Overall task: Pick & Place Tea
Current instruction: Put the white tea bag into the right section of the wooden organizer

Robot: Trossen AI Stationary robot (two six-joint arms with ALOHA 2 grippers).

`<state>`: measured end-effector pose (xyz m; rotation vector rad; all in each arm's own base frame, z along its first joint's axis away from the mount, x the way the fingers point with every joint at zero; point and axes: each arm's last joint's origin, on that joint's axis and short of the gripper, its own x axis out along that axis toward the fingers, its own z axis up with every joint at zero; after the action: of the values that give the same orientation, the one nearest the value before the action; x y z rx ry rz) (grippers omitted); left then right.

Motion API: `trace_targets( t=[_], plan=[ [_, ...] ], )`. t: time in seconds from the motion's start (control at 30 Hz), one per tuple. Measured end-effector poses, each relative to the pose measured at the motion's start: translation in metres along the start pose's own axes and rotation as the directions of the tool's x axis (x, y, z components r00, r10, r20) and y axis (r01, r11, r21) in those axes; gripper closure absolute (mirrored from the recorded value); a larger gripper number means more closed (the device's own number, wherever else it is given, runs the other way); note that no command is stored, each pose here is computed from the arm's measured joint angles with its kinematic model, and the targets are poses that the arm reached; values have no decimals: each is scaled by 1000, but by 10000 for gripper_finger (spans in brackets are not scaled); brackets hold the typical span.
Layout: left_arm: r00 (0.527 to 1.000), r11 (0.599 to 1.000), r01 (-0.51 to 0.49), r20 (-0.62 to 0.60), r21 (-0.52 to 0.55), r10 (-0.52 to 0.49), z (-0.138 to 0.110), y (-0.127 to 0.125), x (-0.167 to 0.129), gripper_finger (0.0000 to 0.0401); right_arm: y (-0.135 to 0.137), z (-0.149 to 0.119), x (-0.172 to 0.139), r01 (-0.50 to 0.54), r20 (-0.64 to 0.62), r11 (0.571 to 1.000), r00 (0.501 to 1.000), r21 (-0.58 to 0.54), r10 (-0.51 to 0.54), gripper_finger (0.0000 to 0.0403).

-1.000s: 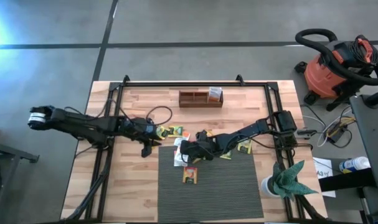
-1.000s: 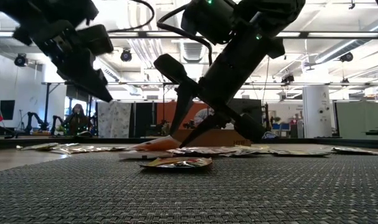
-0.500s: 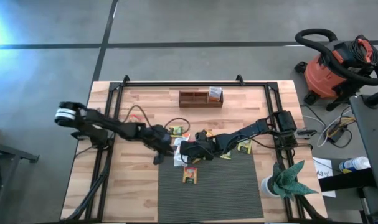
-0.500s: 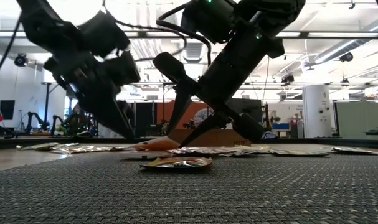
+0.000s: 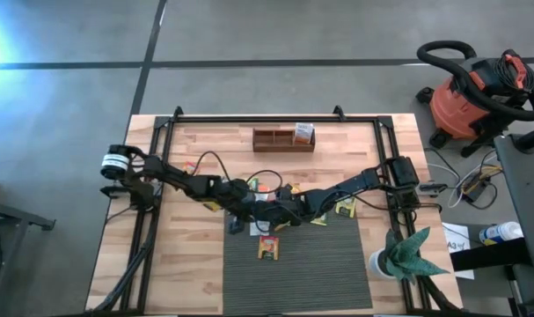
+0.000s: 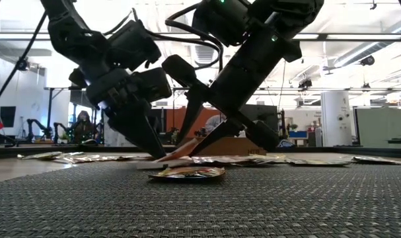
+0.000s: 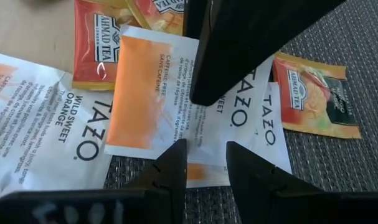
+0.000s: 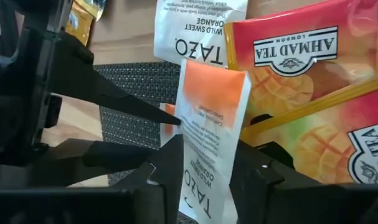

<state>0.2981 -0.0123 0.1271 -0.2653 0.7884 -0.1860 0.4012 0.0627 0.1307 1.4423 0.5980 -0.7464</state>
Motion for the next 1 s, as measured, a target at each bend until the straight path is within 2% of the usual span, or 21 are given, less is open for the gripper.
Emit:
trace_targets(
  t=[0.17, 0.4, 0.6, 0.7, 0.77, 0.9, 1.0],
  plan=[
    [1000, 1000, 3, 22, -2, -3, 3, -2, -7, 291, 0, 0, -1, 0, 0, 999, 1000, -32, 0, 319],
    [998, 1000, -21, 53, 4, 21, 12, -9, -30, 291, 3, 1, -6, -9, 25, 998, 1000, -59, 11, 382],
    [991, 996, -93, 100, 4, 92, 19, -17, -63, 291, 16, 11, -40, -21, 135, 995, 990, -93, 33, 394],
    [977, 991, -132, 173, 11, 128, 26, -24, -84, 291, 26, 19, -64, -58, 219, 992, 972, -114, 82, 394],
    [961, 990, -138, 241, -17, 138, 31, -28, -99, 291, 35, 24, -81, -105, 308, 985, 941, -137, 143, 394],
    [901, 973, -71, 405, -221, 158, 43, -34, -128, 291, 53, 32, -110, -164, 480, 952, 834, -257, 273, 394],
    [800, 948, 49, 581, -315, 152, 53, -37, -149, 291, 68, 35, -125, -205, 554, 920, 747, -334, 368, 394]
  ],
)
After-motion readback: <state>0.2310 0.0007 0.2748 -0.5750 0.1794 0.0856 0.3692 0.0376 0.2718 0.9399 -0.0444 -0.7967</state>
